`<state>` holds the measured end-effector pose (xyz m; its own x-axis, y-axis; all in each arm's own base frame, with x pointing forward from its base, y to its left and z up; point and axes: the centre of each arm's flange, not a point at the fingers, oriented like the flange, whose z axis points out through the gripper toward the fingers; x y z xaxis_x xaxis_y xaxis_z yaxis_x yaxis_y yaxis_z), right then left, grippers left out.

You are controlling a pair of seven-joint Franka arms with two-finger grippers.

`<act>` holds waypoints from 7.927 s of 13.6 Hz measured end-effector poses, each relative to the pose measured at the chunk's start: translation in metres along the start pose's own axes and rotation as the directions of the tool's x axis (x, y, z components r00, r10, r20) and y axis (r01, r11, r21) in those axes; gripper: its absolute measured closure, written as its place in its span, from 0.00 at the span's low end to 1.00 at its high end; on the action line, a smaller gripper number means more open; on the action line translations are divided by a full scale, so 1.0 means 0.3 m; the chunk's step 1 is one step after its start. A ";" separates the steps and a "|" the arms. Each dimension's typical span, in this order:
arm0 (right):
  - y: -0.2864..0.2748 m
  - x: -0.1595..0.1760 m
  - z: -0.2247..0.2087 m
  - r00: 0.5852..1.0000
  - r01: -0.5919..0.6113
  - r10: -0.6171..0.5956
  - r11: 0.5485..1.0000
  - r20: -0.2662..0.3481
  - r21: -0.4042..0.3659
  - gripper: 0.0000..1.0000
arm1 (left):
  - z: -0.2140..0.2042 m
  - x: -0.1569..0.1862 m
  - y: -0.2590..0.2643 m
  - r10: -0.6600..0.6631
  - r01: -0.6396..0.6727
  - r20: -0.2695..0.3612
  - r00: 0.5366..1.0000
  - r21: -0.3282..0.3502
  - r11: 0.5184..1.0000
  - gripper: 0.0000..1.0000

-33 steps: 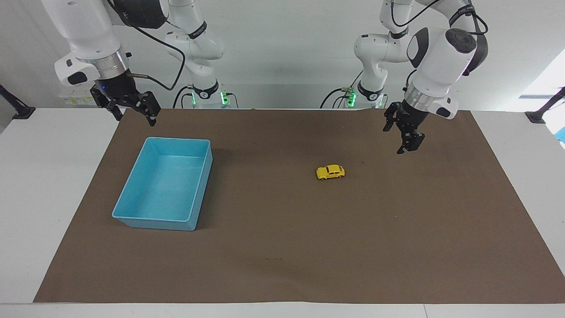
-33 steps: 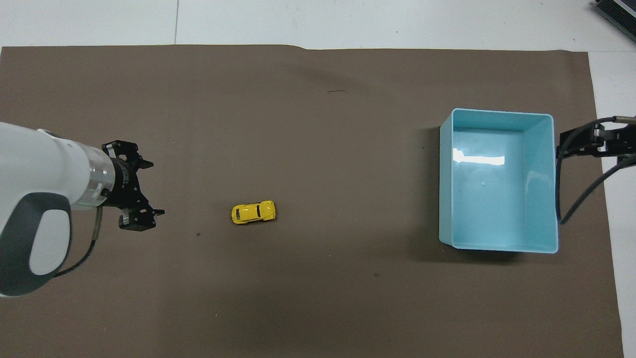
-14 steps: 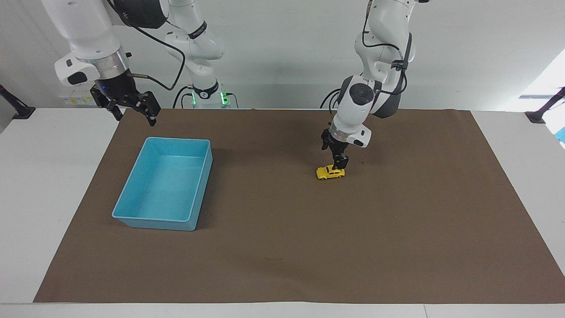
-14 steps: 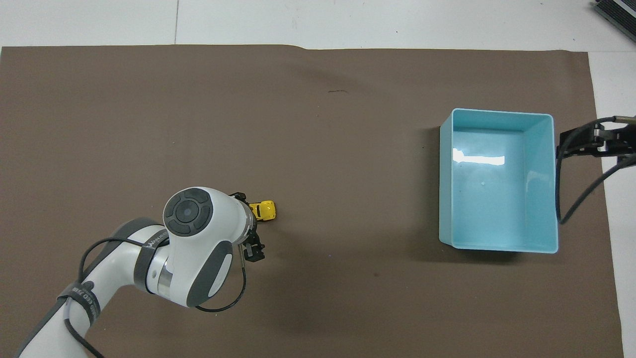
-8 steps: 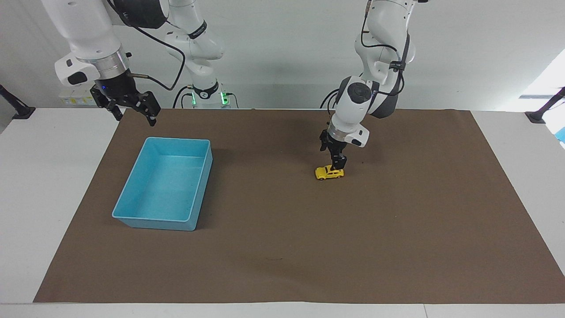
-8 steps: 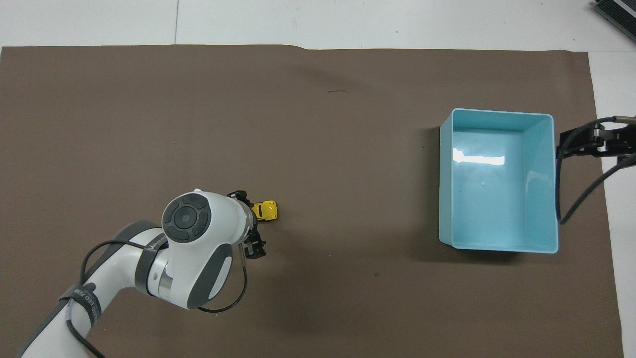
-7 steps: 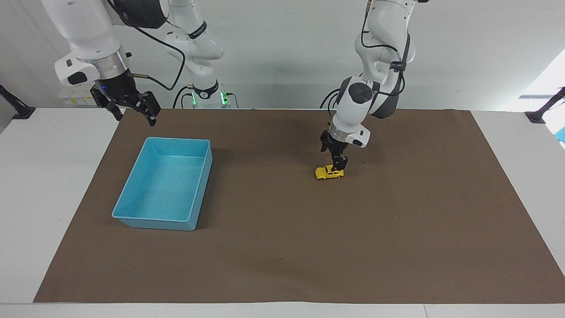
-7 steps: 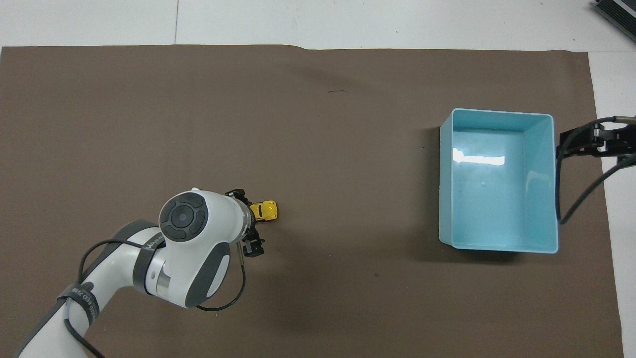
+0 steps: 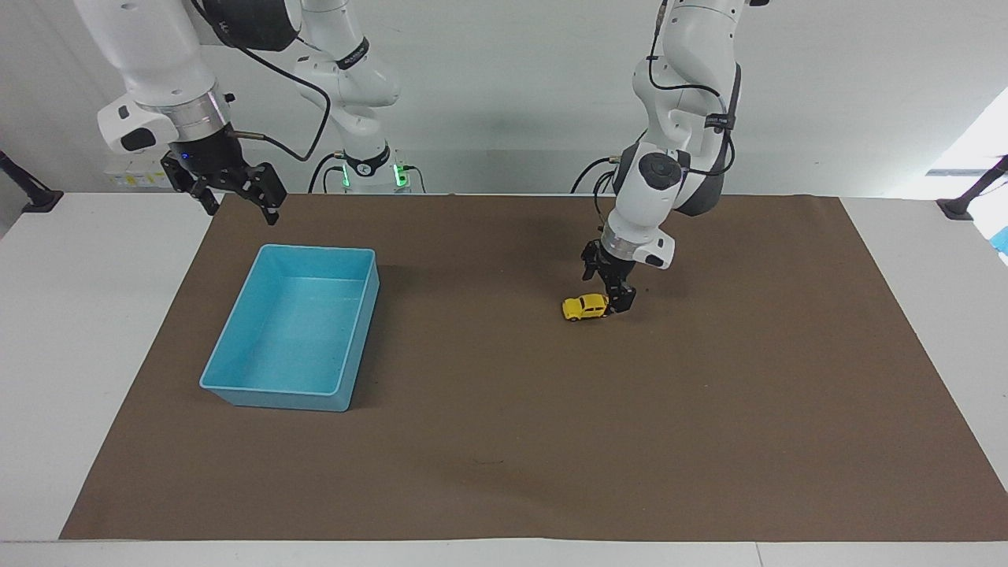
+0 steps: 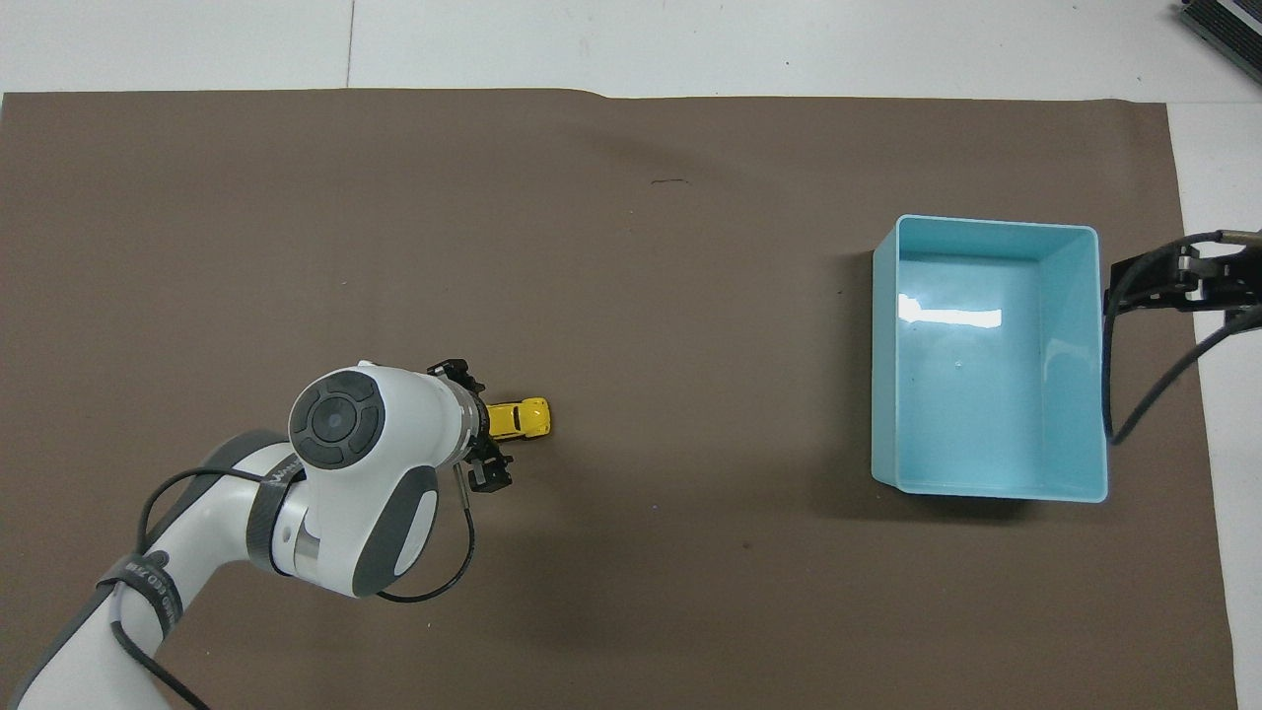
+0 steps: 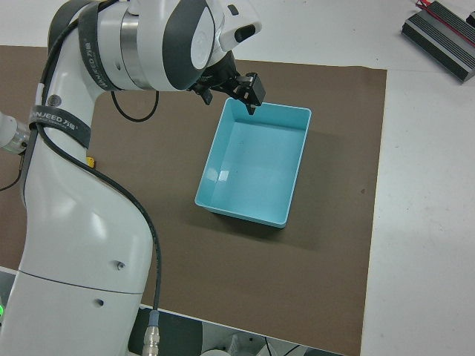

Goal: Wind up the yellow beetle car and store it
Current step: 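Grasp the yellow car with the left gripper and press it down, then pull the car back with the left gripper and release it, then reach the right gripper toward the car while the left gripper withdraws, then grasp the yellow car with the right gripper and lift it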

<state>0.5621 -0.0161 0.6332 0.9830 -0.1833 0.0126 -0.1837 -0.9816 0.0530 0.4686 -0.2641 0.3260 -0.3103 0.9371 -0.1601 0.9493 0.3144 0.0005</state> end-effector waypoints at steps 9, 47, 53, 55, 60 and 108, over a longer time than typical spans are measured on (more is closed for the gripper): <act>0.000 0.000 0.000 1.000 0.000 0.000 1.000 0.000 0.000 0.00 | 0.030 -0.017 -0.015 0.043 -0.043 0.000 0.999 0.000 0.999 0.39; -0.008 -0.009 0.075 0.999 -0.037 0.037 0.999 -0.012 0.001 0.00 | -0.099 0.231 0.284 0.000 0.001 -0.029 1.000 0.044 0.999 0.00; -0.080 -0.005 0.167 0.990 -0.140 0.140 0.990 -0.028 0.011 0.00 | -0.144 0.182 0.317 -0.005 0.006 -0.014 1.000 0.030 1.000 0.00; -0.113 -0.007 0.183 0.981 -0.190 0.190 0.982 -0.033 0.017 0.00 | -0.206 0.149 0.342 0.002 -0.002 -0.002 1.000 0.021 1.000 0.00; -0.226 -0.013 0.226 0.945 -0.325 0.325 0.945 -0.025 0.024 0.00 | -0.489 0.126 0.461 0.016 -0.015 0.034 0.999 -0.018 1.000 0.00; -0.933 -0.075 0.895 0.313 -0.940 0.910 0.338 -0.272 0.051 0.49 | -1.144 0.593 0.428 0.923 -0.913 0.082 -0.377 0.134 -0.385 0.00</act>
<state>0.5922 0.2482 0.3501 0.1393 -0.9359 0.3237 -0.9857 -0.1624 -0.0453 0.5177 -0.0049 0.6363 0.9970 -0.0752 -0.0206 -0.0749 -0.9971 0.0138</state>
